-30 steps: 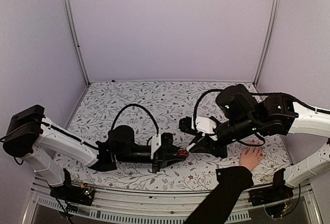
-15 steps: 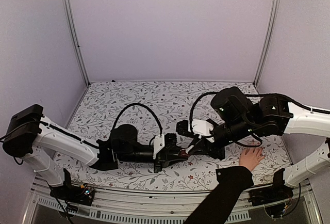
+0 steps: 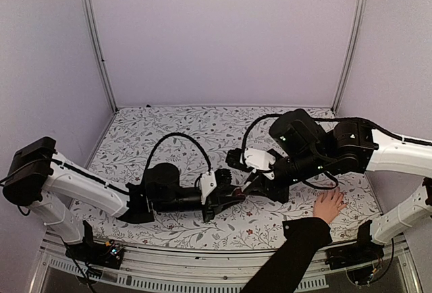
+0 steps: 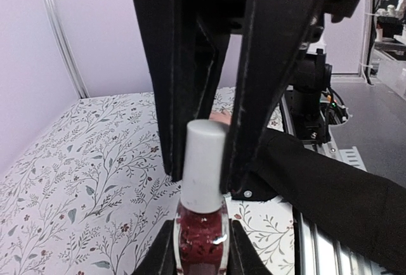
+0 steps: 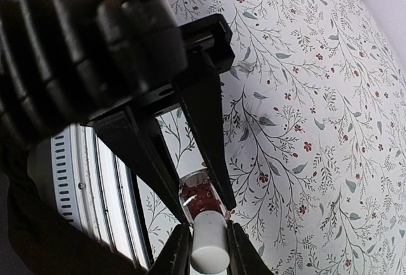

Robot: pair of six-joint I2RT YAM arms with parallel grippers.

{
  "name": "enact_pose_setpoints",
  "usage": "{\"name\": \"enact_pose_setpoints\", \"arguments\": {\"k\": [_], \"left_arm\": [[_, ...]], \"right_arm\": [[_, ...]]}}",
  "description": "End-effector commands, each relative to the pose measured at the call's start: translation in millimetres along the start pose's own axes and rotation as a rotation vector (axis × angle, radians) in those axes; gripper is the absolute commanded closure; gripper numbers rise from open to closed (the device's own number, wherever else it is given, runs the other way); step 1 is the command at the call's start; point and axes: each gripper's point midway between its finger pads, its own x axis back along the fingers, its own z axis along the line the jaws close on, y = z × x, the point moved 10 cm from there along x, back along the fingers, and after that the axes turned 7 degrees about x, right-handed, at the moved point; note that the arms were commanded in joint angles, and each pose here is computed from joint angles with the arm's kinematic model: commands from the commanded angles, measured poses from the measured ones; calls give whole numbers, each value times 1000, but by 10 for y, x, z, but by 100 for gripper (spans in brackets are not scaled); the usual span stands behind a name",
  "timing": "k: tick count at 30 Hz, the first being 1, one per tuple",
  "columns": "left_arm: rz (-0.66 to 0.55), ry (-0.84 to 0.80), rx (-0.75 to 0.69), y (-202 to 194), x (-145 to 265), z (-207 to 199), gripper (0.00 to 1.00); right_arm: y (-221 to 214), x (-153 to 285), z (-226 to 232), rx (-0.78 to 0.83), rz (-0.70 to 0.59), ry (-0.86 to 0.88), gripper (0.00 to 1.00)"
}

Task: Paint the nails
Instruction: Close the nail polish bottle.

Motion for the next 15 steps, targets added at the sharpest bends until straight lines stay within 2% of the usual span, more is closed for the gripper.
{"name": "enact_pose_setpoints", "arguments": {"k": [1,8,15], "left_arm": [[-163,54,-3,366,20,6,100],[-163,49,-4,360,35,1,100],[-191,-5,-10,403,73,-24,100]], "right_arm": [[154,37,-6,-22,-52,-4,75],[218,197,-31,-25,-111,-37,62],[220,437,-22,-34,-228,-73,33]]}}
